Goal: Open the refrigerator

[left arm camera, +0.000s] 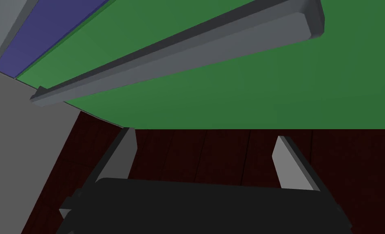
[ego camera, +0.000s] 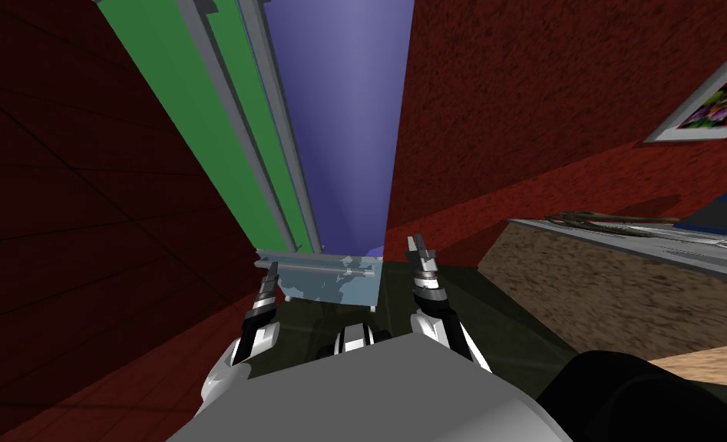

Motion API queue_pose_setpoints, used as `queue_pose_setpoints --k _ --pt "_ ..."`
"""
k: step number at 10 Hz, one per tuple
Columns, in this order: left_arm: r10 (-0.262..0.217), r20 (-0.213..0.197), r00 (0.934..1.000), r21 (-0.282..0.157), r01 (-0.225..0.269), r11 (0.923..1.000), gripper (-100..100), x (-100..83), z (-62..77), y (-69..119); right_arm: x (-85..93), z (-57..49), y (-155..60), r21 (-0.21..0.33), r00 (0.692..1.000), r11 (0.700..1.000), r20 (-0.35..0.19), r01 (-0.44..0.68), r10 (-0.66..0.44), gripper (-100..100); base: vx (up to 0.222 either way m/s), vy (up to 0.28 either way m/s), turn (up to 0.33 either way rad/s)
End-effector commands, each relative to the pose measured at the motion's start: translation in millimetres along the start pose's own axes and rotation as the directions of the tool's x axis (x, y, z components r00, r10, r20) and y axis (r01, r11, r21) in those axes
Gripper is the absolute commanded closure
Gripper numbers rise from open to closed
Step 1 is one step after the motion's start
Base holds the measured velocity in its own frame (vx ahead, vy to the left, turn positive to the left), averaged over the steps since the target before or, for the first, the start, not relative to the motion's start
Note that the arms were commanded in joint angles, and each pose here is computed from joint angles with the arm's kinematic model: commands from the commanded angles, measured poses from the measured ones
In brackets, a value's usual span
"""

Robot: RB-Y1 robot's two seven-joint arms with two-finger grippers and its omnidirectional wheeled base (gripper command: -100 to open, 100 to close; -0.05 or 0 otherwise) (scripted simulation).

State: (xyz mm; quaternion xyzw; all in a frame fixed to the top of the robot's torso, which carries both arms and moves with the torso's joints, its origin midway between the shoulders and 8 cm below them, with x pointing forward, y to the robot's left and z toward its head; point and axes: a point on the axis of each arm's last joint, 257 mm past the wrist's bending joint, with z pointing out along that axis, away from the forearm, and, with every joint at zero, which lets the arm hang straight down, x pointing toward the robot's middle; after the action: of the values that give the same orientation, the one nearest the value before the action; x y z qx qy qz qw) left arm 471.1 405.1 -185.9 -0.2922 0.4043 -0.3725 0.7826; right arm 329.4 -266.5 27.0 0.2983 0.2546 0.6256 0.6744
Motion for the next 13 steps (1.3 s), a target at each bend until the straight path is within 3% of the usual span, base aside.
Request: queue_pose_setpoints --k 1,8,13 --pt "0.005 -0.007 1.0000 -0.015 -0.005 0.9999 -100 8.6 -3.4 8.0 0.0 0.0 0 0.000 1.000 1.000 0.000 0.000 0.000 0 0.062 -0.082 0.027" --pt "0.031 -0.043 0.9986 -0.038 -0.033 0.9988 -100 45.0 -8.4 22.4 0.0 0.0 0 0.000 1.000 1.000 0.000 0.000 0.000 0 0.075 -0.115 0.040" --pt "0.054 -0.067 0.9963 -0.045 -0.057 0.9974 -100 58.4 -11.0 29.0 0.0 0.0 0 0.000 1.000 1.000 0.000 0.000 0.000 0 0.055 -0.103 0.027"
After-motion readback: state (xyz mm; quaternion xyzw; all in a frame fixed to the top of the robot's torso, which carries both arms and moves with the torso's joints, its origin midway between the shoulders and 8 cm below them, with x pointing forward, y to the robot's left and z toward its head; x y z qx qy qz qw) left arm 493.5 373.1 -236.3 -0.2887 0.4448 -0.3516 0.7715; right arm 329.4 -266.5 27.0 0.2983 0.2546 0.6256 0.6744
